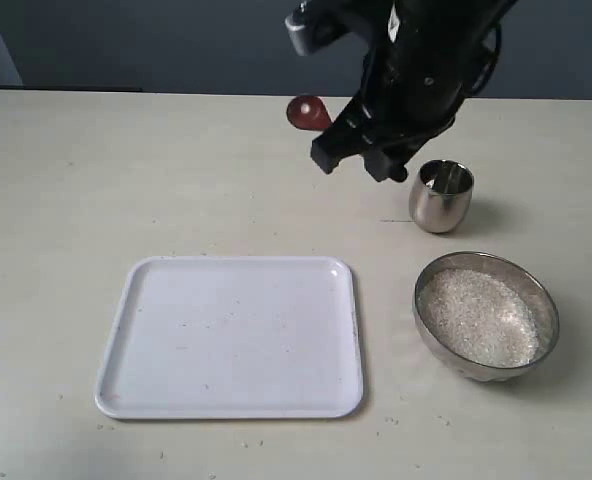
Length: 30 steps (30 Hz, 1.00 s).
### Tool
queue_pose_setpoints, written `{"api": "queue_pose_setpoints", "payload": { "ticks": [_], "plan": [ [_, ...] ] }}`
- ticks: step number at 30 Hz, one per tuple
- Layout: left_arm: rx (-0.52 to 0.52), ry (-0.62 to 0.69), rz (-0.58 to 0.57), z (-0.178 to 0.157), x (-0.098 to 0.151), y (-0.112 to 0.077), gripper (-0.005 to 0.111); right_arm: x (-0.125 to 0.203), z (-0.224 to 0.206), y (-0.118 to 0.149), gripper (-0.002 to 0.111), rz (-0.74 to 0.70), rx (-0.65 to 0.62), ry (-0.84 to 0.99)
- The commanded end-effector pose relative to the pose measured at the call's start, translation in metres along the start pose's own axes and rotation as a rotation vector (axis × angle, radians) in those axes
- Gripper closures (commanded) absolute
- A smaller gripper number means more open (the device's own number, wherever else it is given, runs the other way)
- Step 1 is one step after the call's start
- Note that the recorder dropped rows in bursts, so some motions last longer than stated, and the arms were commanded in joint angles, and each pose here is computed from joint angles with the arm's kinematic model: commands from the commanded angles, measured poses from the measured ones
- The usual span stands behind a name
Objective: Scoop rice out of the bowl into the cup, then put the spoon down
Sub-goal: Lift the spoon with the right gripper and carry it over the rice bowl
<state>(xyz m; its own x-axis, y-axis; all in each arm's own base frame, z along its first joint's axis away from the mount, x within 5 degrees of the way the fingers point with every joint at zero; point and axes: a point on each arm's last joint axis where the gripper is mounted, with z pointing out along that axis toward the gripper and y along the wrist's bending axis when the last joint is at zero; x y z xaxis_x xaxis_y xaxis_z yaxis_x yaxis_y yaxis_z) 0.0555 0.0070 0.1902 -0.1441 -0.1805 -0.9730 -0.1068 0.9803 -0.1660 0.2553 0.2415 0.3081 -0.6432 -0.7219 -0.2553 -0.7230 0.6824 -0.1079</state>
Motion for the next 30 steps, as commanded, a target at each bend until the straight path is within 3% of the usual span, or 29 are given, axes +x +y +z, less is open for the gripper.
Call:
{"api": "queue_pose_setpoints", "payload": {
  "ticks": [1,14,23,30],
  "plan": [
    [0.025,-0.016,0.007,-0.001,-0.002,-0.002,0.106,0.018,-0.035,0.001,0.109,0.011,-0.035,-0.075],
    [0.044,-0.013,0.01,-0.001,-0.002,-0.003,0.106,0.132,-0.042,-0.002,0.109,0.091,0.061,-0.005],
    [0.044,-0.013,0.01,-0.001,-0.002,-0.003,0.106,0.181,-0.023,-0.005,0.109,0.046,0.147,0.074],
    [0.044,-0.013,0.01,-0.001,-0.002,-0.003,0.106,0.202,0.003,-0.007,0.109,-0.007,0.207,0.193]
  ]
}}
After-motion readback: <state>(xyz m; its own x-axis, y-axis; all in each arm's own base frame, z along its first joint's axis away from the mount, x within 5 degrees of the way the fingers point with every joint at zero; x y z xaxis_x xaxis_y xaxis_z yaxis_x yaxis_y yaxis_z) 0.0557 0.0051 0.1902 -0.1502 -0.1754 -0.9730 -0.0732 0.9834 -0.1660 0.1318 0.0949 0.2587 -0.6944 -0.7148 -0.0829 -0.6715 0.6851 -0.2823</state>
